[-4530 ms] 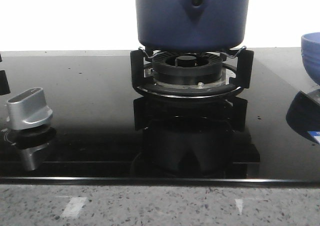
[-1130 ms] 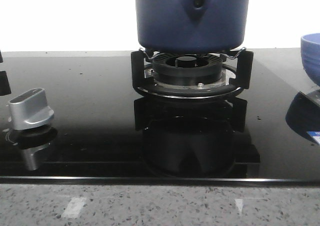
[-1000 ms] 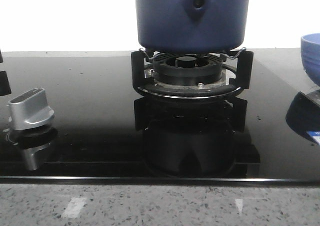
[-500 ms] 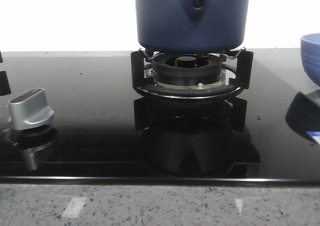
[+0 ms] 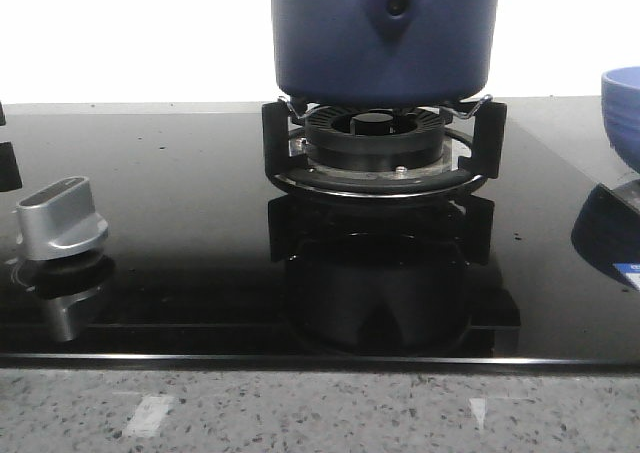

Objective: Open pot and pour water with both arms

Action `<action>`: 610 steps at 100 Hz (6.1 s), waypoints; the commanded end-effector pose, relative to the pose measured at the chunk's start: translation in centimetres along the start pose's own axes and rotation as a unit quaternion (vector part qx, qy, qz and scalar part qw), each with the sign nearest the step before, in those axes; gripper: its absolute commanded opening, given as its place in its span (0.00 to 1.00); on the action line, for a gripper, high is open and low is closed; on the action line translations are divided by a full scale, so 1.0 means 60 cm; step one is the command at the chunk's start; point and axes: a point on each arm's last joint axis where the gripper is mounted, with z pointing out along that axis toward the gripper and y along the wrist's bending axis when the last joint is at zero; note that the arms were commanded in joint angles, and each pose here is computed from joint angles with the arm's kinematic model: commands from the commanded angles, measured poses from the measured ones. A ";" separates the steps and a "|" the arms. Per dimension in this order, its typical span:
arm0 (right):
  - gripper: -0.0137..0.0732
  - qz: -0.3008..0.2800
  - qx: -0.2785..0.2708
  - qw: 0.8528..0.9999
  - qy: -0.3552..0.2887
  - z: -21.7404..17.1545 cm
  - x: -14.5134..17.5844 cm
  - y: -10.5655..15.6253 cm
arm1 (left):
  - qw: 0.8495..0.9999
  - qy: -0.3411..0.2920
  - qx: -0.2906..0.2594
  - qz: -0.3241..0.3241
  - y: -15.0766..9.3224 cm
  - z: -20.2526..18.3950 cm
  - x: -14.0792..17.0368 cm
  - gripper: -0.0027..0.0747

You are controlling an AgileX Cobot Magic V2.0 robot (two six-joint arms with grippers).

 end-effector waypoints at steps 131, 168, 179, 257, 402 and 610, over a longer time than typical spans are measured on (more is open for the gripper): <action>0.08 -0.004 -0.001 0.999 -0.047 -0.008 -0.017 0.001 | 0.999 -0.009 -0.039 -0.007 0.013 -0.001 -0.014 0.01; 0.08 -0.004 -0.001 0.999 -0.047 -0.008 -0.017 0.001 | 0.989 0.042 -0.143 -0.015 0.030 -0.048 -0.001 0.01; 0.08 -0.004 -0.001 0.999 -0.047 -0.008 -0.017 0.001 | 0.980 0.065 -0.190 -0.007 0.030 -0.070 0.008 0.01; 0.08 -0.004 -0.001 0.999 -0.047 -0.008 -0.017 0.001 | 0.935 -0.093 -0.339 -0.041 0.034 -0.119 0.110 0.01; 0.08 -0.004 -0.001 0.999 -0.047 -0.008 -0.017 0.001 | 0.935 0.086 -0.308 -0.154 0.021 -0.111 0.196 0.01; 0.08 0.043 0.167 0.984 0.042 0.172 0.253 -0.058 | 0.935 0.087 -0.307 -0.154 0.021 -0.111 0.196 0.01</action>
